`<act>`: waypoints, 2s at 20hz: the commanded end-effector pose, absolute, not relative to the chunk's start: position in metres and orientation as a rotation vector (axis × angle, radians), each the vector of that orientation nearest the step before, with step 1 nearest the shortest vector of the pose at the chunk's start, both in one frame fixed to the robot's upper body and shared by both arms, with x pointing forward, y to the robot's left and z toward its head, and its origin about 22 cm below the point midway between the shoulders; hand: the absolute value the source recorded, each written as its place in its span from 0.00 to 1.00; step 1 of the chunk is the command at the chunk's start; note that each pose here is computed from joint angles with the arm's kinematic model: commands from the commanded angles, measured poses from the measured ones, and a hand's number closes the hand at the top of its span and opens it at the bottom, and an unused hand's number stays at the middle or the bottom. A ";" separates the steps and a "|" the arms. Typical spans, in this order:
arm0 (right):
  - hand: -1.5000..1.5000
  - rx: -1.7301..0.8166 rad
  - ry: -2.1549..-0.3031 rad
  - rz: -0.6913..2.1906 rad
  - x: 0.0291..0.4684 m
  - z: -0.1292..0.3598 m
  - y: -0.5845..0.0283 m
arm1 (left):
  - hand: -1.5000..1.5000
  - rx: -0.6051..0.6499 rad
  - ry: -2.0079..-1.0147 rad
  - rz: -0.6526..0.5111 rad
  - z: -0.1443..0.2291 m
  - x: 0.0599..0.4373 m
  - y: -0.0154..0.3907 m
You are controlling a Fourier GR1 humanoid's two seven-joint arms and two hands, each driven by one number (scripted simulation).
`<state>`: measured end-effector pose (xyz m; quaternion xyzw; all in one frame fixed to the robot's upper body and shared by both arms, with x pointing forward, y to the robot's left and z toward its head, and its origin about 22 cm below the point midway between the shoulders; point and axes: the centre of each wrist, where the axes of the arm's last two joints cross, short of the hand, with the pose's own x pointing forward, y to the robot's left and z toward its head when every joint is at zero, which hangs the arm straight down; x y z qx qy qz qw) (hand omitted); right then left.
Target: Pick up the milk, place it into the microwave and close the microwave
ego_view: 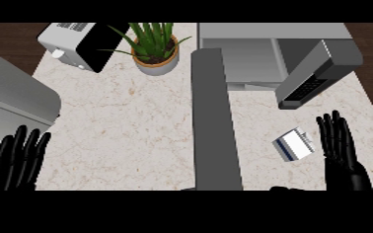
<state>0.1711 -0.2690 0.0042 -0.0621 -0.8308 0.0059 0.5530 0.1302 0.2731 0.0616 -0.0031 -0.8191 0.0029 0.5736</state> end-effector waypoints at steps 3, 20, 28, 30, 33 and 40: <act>0.00 -0.233 -1.940 0.024 0.197 -0.028 -0.275 | 0.00 -0.020 -1.920 0.006 0.057 0.136 0.278; 0.00 -0.252 -1.837 0.079 0.195 -0.087 -0.358 | 0.00 0.011 -1.936 0.018 0.057 0.126 0.285; 0.00 -0.276 -1.792 0.110 0.213 -0.113 -0.355 | 0.00 -0.009 -1.920 0.019 0.056 0.128 0.256; 0.00 -0.309 -1.796 0.084 0.200 -0.119 -0.382 | 0.00 0.000 -1.933 0.026 0.062 0.111 0.283; 0.00 -0.296 -1.777 0.076 0.210 -0.136 -0.366 | 0.00 -0.010 -1.939 0.022 0.043 0.115 0.270; 0.00 -0.217 -1.742 0.084 0.211 -0.144 -0.382 | 0.00 -0.021 -1.909 0.018 0.047 0.124 0.279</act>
